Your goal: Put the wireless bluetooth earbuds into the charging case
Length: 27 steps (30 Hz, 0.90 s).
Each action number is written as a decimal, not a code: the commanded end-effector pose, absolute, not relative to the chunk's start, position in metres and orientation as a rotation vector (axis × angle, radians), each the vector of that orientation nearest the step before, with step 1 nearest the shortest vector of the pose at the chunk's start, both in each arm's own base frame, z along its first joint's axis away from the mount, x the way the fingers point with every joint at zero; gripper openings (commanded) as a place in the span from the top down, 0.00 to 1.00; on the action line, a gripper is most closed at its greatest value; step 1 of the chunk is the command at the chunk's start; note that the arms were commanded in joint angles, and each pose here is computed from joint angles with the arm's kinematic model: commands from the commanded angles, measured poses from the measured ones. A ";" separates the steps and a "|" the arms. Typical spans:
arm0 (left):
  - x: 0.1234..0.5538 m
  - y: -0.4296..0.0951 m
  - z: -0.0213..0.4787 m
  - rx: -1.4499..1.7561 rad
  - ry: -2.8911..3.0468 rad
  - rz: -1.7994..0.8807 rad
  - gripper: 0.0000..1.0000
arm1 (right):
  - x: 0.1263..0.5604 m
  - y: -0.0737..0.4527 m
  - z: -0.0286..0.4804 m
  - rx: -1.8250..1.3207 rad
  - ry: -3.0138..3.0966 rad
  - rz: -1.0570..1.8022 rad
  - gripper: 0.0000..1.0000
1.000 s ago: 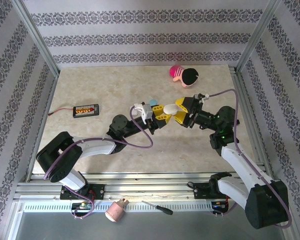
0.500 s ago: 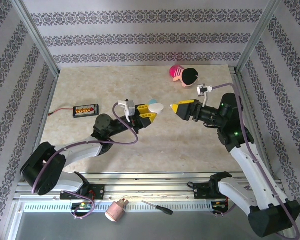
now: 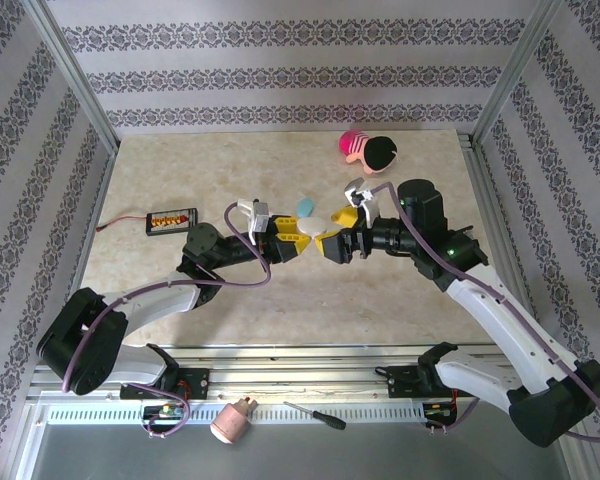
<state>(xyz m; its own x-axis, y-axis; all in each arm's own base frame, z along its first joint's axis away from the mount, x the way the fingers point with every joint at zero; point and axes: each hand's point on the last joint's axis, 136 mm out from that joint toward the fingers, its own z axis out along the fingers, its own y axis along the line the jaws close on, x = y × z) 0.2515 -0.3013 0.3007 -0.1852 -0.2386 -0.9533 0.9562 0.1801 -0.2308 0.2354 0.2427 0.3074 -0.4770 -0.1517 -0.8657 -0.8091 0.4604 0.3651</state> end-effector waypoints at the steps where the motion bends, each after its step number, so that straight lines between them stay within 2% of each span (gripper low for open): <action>1: 0.250 -0.301 0.316 0.811 1.244 -1.334 0.81 | 0.244 0.242 0.317 -0.822 1.875 0.958 0.16; 27: 0.240 -0.301 0.313 0.861 1.245 -1.352 0.82 | 0.283 0.226 0.334 -0.637 1.890 0.859 0.18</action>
<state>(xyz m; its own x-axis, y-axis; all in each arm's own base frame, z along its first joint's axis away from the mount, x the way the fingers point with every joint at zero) 0.2476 -0.3032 0.2951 -0.2440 -0.1990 -0.9492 0.9533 0.1306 -0.2724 0.2734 0.2298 0.3202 -0.4430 -0.1115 -0.8896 -0.7463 0.5956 0.2970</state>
